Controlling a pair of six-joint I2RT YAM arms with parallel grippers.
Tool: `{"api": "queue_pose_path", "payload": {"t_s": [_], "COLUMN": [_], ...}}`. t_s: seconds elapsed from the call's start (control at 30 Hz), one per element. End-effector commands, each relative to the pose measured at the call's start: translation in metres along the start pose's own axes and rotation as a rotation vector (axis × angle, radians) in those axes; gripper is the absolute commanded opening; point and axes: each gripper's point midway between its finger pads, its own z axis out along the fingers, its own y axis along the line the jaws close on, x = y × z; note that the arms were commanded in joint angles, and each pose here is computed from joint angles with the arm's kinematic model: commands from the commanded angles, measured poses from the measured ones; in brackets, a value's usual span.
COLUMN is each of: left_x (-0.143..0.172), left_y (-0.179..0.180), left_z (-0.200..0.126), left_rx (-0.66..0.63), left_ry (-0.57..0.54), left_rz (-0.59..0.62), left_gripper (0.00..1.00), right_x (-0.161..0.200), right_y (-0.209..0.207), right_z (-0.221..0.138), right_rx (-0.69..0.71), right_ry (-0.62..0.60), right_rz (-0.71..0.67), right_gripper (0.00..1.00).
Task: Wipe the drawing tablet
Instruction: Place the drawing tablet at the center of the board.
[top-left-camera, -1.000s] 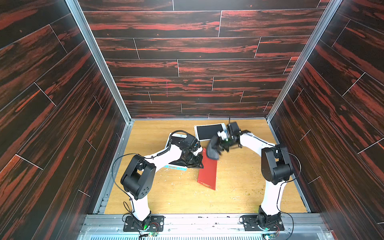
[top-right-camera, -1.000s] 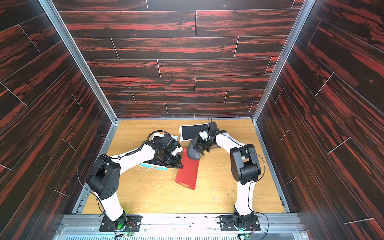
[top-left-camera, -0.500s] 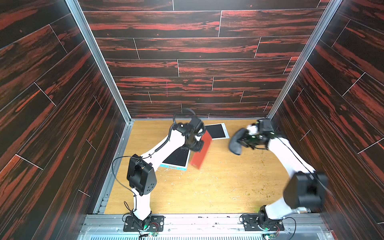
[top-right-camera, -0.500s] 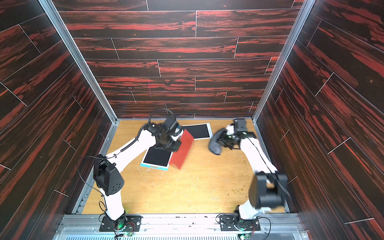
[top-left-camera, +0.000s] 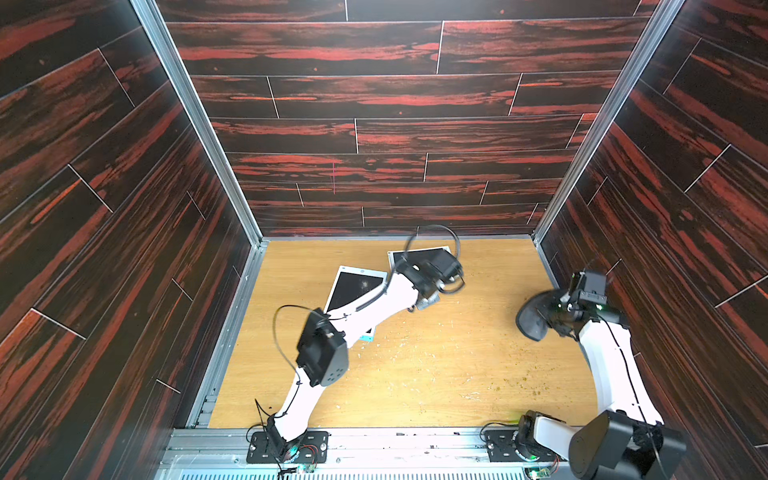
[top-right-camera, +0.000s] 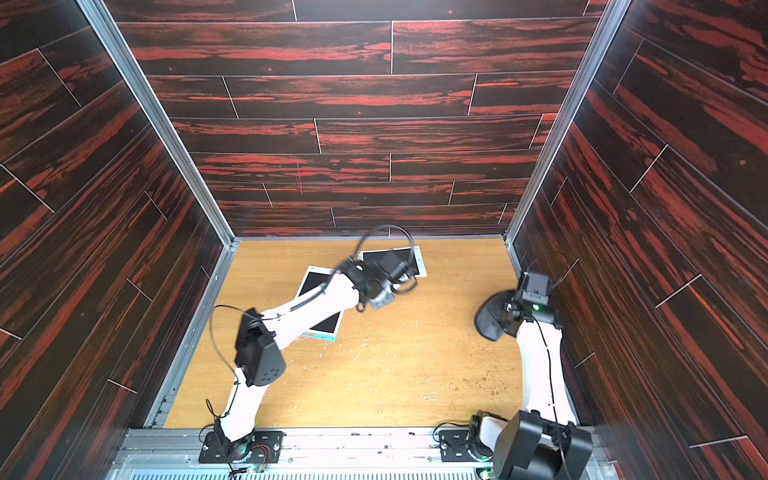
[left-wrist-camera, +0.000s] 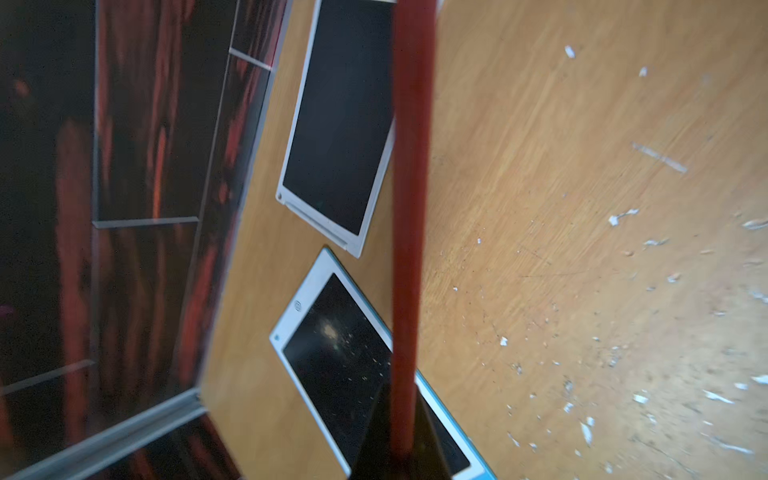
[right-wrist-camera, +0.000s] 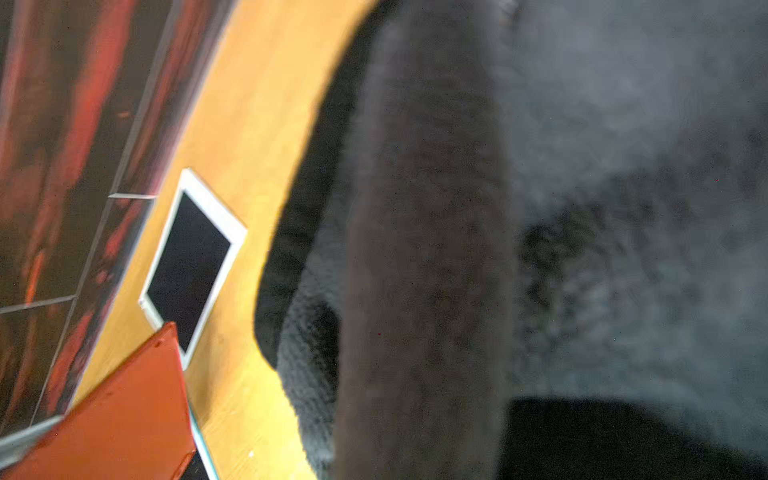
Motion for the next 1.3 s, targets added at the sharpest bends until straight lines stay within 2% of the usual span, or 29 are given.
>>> {"api": "queue_pose_path", "payload": {"t_s": [0.0, 0.2, 0.5, 0.77, 0.9, 1.03, 1.13, 1.27], "left_x": [0.001, 0.010, -0.006, -0.014, -0.012, -0.008, -0.007, -0.008], "left_y": [0.015, -0.020, -0.083, -0.095, -0.100, -0.102, -0.103, -0.111], "left_z": [0.003, 0.026, 0.061, 0.081, 0.087, 0.090, 0.086, 0.067], "left_rx": [-0.146, -0.123, -0.079, -0.089, -0.068, -0.058, -0.035, 0.080], "left_ry": [0.038, 0.084, 0.003, -0.049, -0.048, -0.042, -0.049, -0.081], "left_rz": [0.132, 0.224, 0.303, 0.294, 0.293, 0.283, 0.261, 0.197], "left_gripper": [0.00, 0.00, 0.00, 0.00, 0.18, 0.24, 0.37, 0.45], "right_x": [-0.001, 0.002, -0.002, 0.005, 0.010, 0.012, 0.013, 0.025], "right_y": [0.008, 0.009, 0.009, 0.007, 0.006, 0.006, 0.010, 0.018], "right_z": [-0.008, -0.002, -0.004, 0.000, 0.005, 0.006, 0.007, 0.020], "right_rx": [-0.052, -0.065, -0.051, -0.059, -0.063, -0.066, -0.084, -0.099], "right_ry": [-0.021, 0.005, -0.010, 0.013, 0.036, 0.046, 0.054, 0.123], "right_rz": [0.018, 0.025, 0.031, 0.031, 0.030, 0.026, 0.015, -0.027], "right_gripper": [0.00, 0.00, 0.00, 0.00, 0.00, 0.00, 0.00, 0.00]}}
